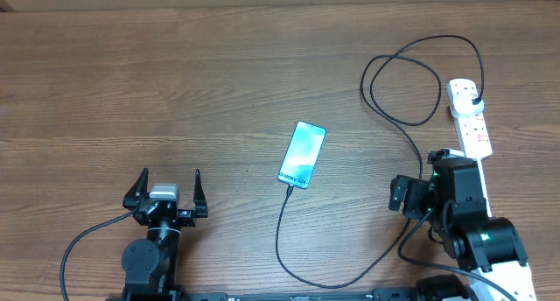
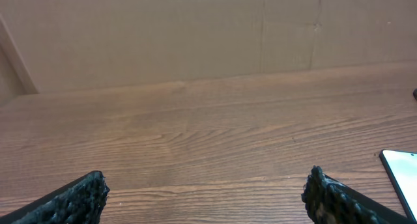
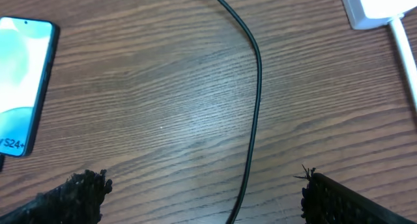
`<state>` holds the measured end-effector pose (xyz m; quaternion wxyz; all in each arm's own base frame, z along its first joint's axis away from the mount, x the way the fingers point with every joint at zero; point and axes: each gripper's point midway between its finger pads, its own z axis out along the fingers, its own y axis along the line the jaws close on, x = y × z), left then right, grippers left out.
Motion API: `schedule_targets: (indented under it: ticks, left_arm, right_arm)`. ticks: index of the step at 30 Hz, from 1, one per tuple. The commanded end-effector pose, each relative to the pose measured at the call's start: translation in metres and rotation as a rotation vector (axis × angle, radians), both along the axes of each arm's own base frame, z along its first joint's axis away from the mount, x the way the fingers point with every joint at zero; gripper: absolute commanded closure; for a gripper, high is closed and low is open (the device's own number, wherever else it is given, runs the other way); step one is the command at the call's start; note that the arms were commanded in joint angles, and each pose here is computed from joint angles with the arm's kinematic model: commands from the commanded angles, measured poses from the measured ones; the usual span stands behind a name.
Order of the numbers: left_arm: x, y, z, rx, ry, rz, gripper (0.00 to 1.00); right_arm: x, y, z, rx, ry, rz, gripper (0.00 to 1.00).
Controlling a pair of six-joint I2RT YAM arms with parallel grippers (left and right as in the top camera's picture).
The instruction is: Plug charger to phone and switch on socket
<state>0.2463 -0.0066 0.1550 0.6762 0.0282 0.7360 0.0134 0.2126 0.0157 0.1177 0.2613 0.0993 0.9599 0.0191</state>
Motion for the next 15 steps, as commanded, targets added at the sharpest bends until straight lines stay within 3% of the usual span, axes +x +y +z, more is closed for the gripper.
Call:
schedule_targets:
  ticks: [1, 9, 15]
  left_arm:
    - [0.000, 0.002, 0.001, 0.015, -0.010, 0.005, 0.00]
    - [0.000, 0.002, 0.001, 0.015, -0.010, 0.005, 0.00]
    - [0.000, 0.002, 0.001, 0.015, -0.010, 0.005, 0.00]
  right_arm:
    - [0.000, -0.001, -0.005, -0.005, 0.017, -0.003, 0.00]
    - [0.000, -0.001, -0.018, -0.015, 0.086, -0.003, 0.00]
    - [0.000, -0.001, -0.006, -0.005, 0.021, -0.003, 0.00]
